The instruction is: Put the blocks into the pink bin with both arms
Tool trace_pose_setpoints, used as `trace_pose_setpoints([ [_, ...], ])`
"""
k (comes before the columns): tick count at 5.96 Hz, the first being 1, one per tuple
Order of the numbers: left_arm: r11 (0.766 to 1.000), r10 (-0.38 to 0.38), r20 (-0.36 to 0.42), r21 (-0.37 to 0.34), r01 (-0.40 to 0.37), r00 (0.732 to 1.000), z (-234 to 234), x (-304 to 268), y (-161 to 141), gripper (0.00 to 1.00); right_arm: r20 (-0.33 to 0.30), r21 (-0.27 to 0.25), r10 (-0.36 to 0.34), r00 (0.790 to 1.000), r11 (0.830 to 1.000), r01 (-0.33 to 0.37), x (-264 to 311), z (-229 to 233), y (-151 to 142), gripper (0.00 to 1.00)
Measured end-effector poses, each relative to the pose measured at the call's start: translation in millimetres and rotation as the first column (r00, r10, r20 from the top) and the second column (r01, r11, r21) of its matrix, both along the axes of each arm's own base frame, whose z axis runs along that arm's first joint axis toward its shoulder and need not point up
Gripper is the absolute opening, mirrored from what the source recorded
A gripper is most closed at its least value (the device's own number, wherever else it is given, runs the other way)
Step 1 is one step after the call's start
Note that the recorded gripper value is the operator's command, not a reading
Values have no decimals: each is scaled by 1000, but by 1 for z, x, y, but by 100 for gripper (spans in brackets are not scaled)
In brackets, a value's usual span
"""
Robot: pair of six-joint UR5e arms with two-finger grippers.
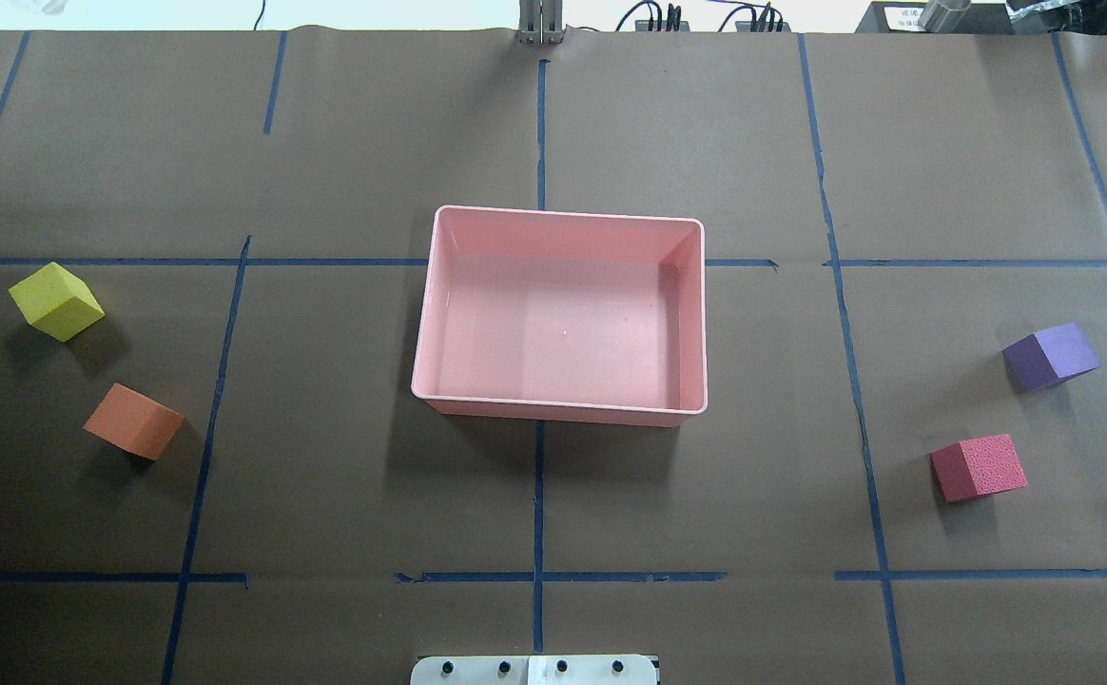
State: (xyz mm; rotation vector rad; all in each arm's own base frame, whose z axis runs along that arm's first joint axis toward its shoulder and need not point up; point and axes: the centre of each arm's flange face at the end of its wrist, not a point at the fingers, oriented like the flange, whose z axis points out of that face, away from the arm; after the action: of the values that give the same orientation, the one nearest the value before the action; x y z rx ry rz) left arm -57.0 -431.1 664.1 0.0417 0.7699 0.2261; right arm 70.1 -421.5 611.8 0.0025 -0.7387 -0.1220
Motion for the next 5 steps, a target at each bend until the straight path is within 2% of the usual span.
trace_pose_setpoints([
  [2,1000,-1,0,-1,1,1000,-2,1,0,100,0,36,-17,1000,999,17,-7,-17,-5,100],
  [4,1000,-1,-1,-2,1,1000,-2,1,1,100,58,117,-60,997,992,53,-43,-51,-31,100],
  [5,1000,-1,-1,0,1,1000,-2,1,0,100,80,137,-39,996,990,28,-70,-49,-45,100],
])
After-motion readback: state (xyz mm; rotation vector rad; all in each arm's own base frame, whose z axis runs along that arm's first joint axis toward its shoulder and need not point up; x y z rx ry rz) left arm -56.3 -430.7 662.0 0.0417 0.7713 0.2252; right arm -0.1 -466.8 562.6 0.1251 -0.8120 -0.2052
